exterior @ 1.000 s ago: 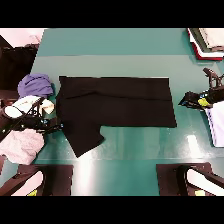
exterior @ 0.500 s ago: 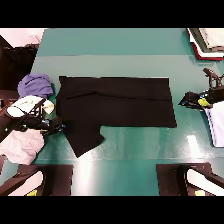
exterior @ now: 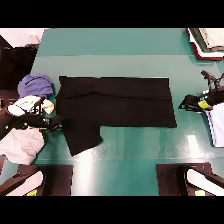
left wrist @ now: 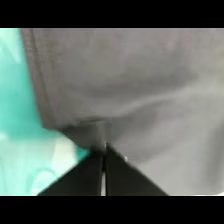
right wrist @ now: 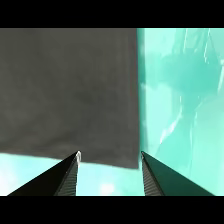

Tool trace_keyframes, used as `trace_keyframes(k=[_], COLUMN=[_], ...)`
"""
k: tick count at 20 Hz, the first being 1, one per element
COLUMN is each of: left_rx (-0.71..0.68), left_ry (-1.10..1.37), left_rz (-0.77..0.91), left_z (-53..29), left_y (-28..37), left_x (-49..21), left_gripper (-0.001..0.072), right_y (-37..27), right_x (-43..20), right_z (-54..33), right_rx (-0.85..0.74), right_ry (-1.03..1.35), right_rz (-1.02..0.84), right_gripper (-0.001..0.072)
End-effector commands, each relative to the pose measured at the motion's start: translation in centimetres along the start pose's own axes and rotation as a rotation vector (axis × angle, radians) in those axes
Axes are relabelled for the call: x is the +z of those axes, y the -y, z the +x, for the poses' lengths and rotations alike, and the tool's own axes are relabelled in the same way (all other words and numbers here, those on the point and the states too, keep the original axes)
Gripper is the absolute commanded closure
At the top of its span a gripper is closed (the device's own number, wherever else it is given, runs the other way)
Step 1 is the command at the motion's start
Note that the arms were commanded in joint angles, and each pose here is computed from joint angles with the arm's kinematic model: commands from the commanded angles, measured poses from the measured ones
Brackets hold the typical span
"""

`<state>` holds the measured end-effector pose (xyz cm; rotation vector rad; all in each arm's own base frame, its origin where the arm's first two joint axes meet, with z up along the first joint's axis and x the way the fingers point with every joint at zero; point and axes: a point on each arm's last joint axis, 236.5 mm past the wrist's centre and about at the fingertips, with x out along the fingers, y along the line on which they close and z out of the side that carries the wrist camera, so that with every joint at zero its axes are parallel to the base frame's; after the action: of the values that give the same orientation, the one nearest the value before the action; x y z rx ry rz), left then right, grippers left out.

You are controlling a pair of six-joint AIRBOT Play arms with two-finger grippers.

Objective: Fold the shirts.

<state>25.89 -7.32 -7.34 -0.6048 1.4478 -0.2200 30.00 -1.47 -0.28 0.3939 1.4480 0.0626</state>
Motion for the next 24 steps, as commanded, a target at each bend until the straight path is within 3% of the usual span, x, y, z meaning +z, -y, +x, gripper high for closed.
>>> trace_keyframes(k=[1, 6, 13, 16, 17, 18, 19, 24], left_rx=[-0.053, -0.062, -0.063, -0.063, -0.063, -0.062, -0.063, -0.071], left_ry=[-0.022, -0.023, -0.026, -0.025, -0.025, -0.026, -0.029, -0.133], left_rz=[0.084, 0.098, 0.097, 0.097, 0.097, 0.098, 0.098, 0.167], left_z=[-2.0, -2.5, -2.5, -2.5, -2.5, -2.5, -2.5, -4.0], left_y=[2.4, 3.0, 3.0, 3.0, 3.0, 3.0, 3.0, 3.6], left_x=[0.0, 0.2, 0.1, 0.1, 0.1, 0.1, 0.0, -3.5], left_gripper=[0.0681, 0.0681, 0.0680, 0.0680, 0.0680, 0.0680, 0.0680, 0.0682], right_y=[1.4, 2.7, 1.8, 1.5, 1.6, 1.6, 1.6, 3.8], right_x=[-3.2, -7.4, -5.3, -4.4, -4.3, -4.3, -4.4, -7.6], right_z=[1.9, 6.1, 7.9, 7.9, 7.9, 7.9, 7.9, 3.9], right_rx=[0.011, 0.046, 0.107, 0.120, 0.118, 0.116, 0.117, -0.025], right_ry=[-0.104, -0.185, -0.061, -0.026, -0.023, -0.023, -0.026, -0.197], right_rz=[0.046, 0.144, 0.207, 0.219, 0.218, 0.216, 0.207, 0.061], right_gripper=[0.0252, 0.0252, 0.0267, 0.0398, 0.0473, 0.0628, 0.0694, 0.0696])
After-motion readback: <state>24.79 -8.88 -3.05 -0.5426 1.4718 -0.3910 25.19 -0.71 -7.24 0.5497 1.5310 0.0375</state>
